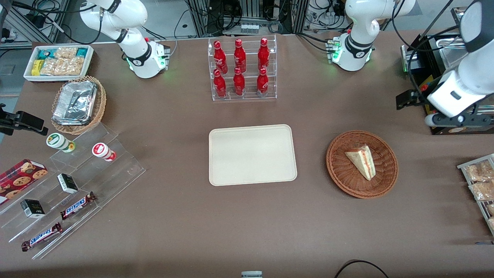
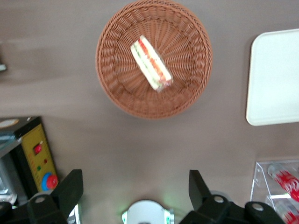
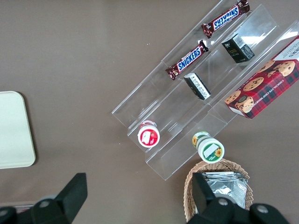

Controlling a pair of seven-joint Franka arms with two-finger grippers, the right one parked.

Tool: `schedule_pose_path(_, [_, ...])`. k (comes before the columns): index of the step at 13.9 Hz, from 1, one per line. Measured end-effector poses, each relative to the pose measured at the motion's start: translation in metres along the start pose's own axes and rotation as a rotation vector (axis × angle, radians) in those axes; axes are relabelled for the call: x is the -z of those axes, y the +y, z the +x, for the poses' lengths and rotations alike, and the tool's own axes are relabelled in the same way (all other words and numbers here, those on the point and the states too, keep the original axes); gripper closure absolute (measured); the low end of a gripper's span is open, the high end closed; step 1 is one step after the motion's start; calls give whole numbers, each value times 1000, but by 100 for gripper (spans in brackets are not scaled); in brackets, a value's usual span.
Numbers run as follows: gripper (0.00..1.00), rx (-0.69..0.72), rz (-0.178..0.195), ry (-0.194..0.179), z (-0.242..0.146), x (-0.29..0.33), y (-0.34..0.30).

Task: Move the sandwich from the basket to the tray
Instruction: 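Move the left gripper over the wrapped sandwich in the wicker basket, then lower the left gripper and close it on the wrapped sandwich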

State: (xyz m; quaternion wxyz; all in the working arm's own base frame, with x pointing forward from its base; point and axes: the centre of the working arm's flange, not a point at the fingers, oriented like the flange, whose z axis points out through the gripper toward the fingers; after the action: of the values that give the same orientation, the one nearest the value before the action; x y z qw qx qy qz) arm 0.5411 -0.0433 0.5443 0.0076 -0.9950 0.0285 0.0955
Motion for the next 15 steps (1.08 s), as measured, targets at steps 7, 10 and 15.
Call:
schedule_pose_path(7, [0, -23, -2, 73, 22, -144, 13])
schedule_pose_path(10, [0, 57, -7, 97, 18, -178, 12])
schedule_pose_path(15, [0, 491, -58, 165, 33, -194, 12])
